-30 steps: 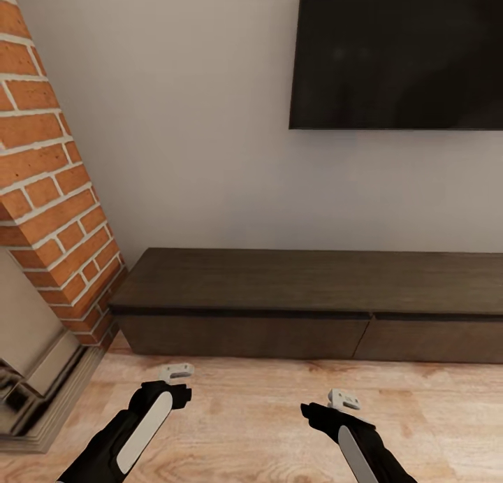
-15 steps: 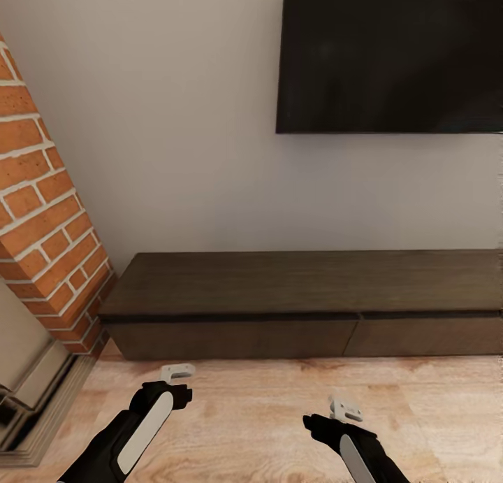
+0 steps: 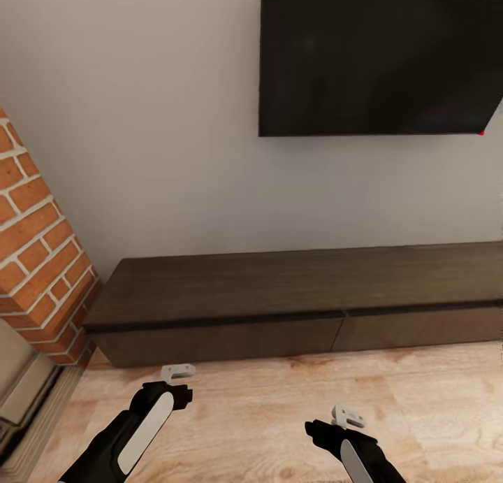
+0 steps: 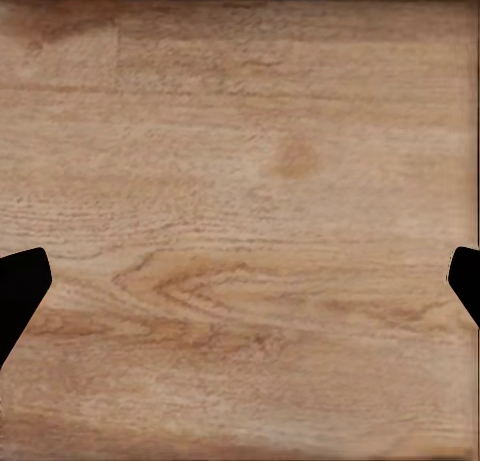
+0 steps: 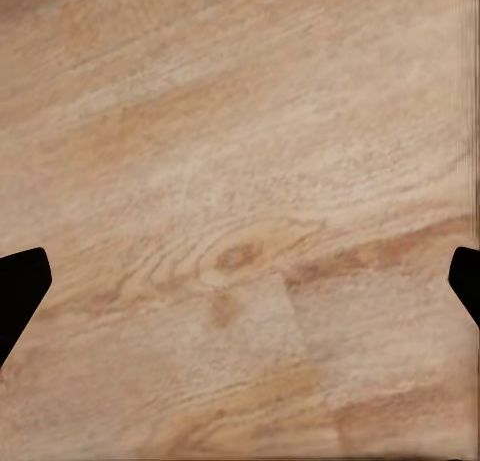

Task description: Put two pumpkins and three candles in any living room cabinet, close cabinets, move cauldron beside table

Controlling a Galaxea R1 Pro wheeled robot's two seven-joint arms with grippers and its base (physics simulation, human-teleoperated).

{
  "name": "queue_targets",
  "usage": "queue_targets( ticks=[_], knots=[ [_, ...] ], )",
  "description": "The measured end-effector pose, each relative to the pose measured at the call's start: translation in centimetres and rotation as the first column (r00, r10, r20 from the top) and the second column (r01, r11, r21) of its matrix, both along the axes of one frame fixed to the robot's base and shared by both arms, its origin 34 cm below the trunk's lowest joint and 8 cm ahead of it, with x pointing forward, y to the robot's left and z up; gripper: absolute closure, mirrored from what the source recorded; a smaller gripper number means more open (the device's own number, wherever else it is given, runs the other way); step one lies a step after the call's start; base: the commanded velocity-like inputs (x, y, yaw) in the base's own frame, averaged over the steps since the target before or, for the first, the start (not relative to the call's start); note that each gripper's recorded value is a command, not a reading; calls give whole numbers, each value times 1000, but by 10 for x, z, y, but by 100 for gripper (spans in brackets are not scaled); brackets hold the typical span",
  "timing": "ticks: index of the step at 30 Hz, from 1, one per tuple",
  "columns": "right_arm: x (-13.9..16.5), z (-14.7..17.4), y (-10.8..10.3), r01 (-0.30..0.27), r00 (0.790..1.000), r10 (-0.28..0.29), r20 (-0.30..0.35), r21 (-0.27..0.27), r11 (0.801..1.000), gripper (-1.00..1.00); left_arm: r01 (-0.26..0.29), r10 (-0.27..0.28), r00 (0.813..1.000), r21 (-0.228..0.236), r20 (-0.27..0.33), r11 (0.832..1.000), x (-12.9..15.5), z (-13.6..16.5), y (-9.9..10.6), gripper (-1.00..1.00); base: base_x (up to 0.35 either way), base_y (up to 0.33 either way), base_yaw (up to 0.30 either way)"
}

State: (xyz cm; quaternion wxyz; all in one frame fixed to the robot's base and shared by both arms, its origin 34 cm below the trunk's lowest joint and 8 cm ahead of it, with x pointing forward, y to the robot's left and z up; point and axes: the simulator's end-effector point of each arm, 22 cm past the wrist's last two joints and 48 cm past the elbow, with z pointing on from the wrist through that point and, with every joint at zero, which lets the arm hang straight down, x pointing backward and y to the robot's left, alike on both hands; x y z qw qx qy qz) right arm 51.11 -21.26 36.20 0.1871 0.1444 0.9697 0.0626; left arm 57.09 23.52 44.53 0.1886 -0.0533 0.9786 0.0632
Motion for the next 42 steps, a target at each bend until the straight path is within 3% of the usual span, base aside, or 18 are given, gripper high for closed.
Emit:
queue_targets(
  ticks=[10,18,26,42],
  knots=[
    [-1,15,-1,6,1000,-6,-16,-1,1000,-100,1,-1,1000,-1,-15,1000,1,14,0,-100,0,0,-120],
    [-2,11,-2,14,1000,-14,-15,0,1000,-100,1,-1,1000,-2,-26,1000,-1,9,-1,-100,0,0,-151],
    [-2,8,-16,75,997,-74,-22,10,997,-100,1,-1,999,-2,-36,1000,-4,5,-1,-100,0,0,-198],
    [-9,1,-17,80,996,-80,-43,9,997,-100,0,0,999,1,-52,1000,-7,-2,0,-100,0,0,-230]
  ],
)
